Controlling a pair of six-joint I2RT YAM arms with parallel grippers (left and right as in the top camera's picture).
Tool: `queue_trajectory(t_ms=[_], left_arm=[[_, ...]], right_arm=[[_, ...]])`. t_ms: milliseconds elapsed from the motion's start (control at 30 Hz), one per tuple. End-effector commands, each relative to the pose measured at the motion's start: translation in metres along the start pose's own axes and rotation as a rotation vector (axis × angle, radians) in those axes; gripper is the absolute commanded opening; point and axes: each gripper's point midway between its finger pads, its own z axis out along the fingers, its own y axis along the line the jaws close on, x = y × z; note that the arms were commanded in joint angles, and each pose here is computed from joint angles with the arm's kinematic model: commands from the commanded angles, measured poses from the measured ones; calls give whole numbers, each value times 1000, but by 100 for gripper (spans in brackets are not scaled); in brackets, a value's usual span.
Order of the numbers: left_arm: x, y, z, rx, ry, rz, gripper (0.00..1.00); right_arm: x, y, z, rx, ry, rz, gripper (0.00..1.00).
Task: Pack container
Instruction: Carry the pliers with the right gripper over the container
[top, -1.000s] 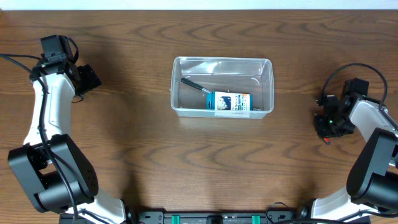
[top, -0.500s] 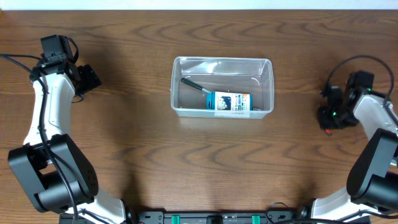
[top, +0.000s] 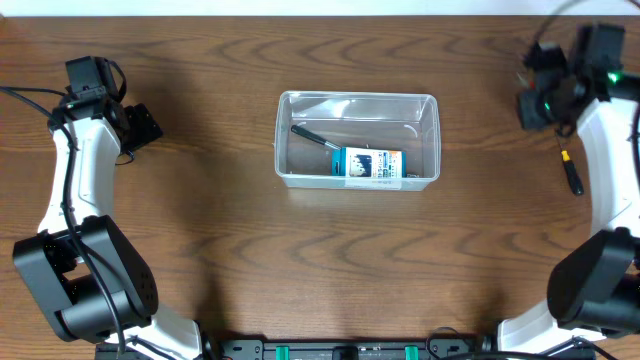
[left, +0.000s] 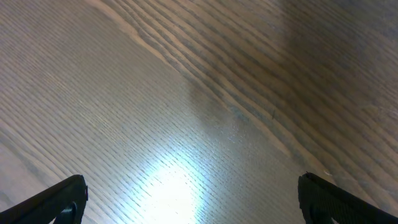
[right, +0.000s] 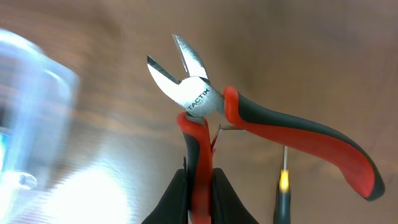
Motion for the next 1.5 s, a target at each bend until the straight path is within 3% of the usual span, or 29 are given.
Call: queue_trajectory(t_ms=[0, 233, 600, 1067, 1467], left_arm=[[-7, 2, -1, -10, -12, -6, 98], [-7, 2, -1, -10, -12, -6, 98], [-7, 2, -1, -10, -12, -6, 98], [-7, 2, -1, -10, -12, -6, 98], [-7, 2, -1, -10, -12, -6, 98]], right_arm=[[-45, 37, -27, -34, -109, -89, 1], [-93, 135, -60, -116, -253, -371, 1], [-81, 244, -54, -253, -230, -565, 1], [-21, 278, 42, -323, 80, -618, 1], [11, 300, 83, -436, 200, -602, 1]])
